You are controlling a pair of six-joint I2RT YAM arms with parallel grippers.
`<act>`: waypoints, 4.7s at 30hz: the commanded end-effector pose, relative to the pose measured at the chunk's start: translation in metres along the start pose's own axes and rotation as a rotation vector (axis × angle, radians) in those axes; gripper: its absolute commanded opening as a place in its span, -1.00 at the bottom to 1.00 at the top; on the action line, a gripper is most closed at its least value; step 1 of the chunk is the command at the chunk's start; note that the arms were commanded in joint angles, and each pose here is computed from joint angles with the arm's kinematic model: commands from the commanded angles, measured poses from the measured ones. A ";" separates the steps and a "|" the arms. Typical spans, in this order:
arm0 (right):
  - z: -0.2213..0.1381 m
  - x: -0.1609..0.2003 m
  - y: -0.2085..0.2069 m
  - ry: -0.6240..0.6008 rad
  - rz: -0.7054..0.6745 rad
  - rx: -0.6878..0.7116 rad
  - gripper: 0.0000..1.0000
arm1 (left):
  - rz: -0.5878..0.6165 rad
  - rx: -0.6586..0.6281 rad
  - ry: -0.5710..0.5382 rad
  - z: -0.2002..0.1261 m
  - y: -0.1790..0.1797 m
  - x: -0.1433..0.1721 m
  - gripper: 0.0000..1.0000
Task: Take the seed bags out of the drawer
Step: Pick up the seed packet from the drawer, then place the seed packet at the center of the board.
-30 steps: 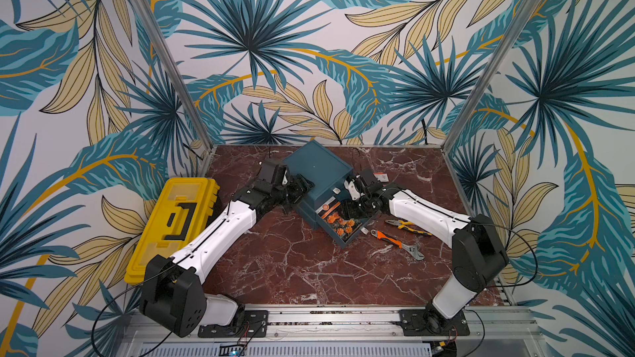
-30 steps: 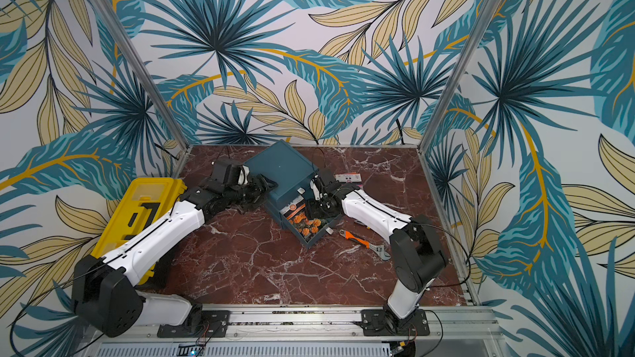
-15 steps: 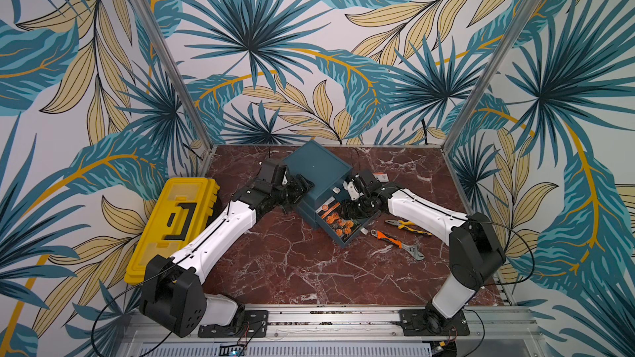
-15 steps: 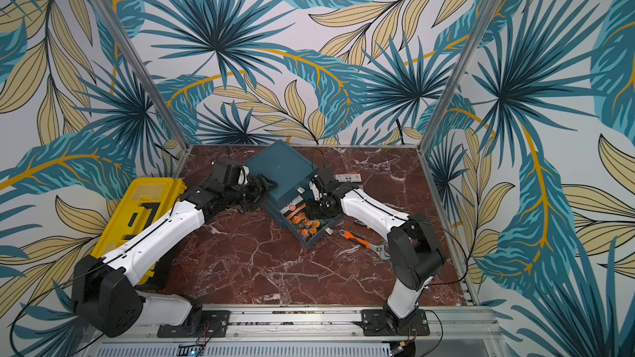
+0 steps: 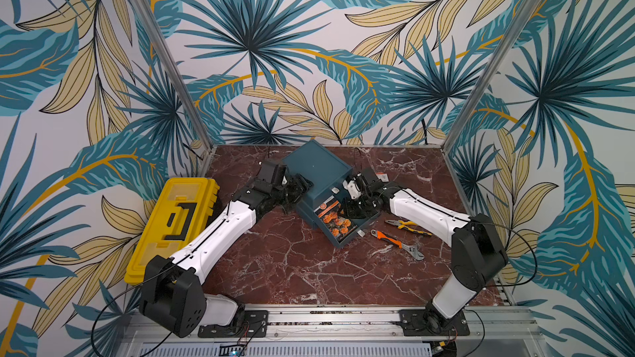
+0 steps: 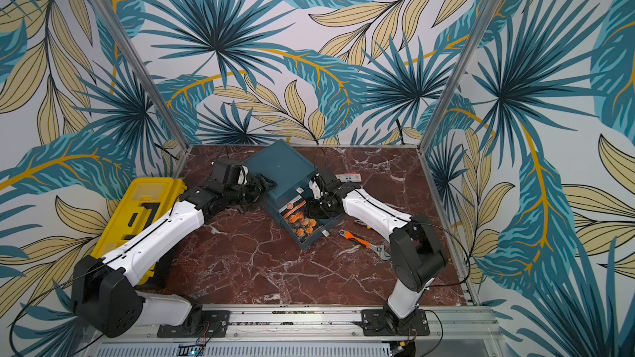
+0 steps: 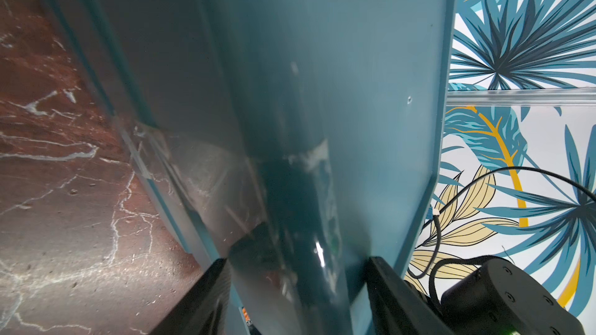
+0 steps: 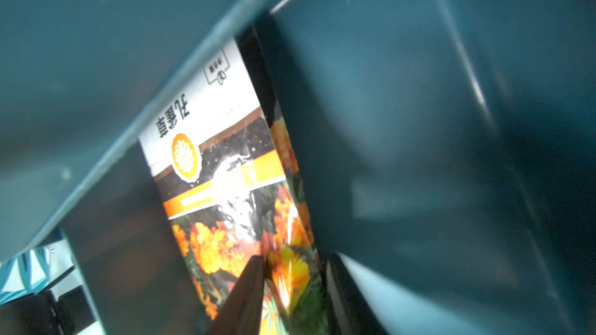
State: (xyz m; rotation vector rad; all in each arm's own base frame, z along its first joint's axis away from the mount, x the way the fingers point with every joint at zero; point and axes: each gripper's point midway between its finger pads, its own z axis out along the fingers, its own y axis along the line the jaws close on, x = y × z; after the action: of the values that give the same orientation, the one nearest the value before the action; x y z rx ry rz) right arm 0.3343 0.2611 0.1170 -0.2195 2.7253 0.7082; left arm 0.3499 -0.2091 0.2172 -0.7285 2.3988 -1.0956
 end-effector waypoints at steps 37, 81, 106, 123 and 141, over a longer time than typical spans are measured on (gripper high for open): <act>-0.045 0.015 -0.005 0.136 0.202 0.021 -0.76 | -0.017 -0.066 0.042 0.005 0.022 0.017 0.40; -0.203 0.005 -0.079 -0.182 0.247 0.107 -1.00 | -0.001 -0.063 0.060 0.010 0.019 0.019 0.40; -0.073 -0.123 -0.213 -0.100 0.396 0.219 -1.00 | -0.006 -0.049 0.077 0.000 0.012 0.023 0.41; -0.031 -0.099 -0.251 0.010 0.417 0.289 -0.70 | -0.017 -0.081 0.061 -0.003 0.019 0.023 0.41; -0.089 -0.086 -0.228 -0.082 0.384 0.332 -0.05 | -0.007 -0.089 0.059 0.001 0.024 0.022 0.41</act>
State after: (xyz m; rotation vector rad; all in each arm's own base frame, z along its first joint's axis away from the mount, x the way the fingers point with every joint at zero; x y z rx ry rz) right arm 0.4470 0.0252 0.0756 0.4340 2.8651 0.3143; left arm 0.3436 -0.2121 0.2172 -0.7357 2.4099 -1.0972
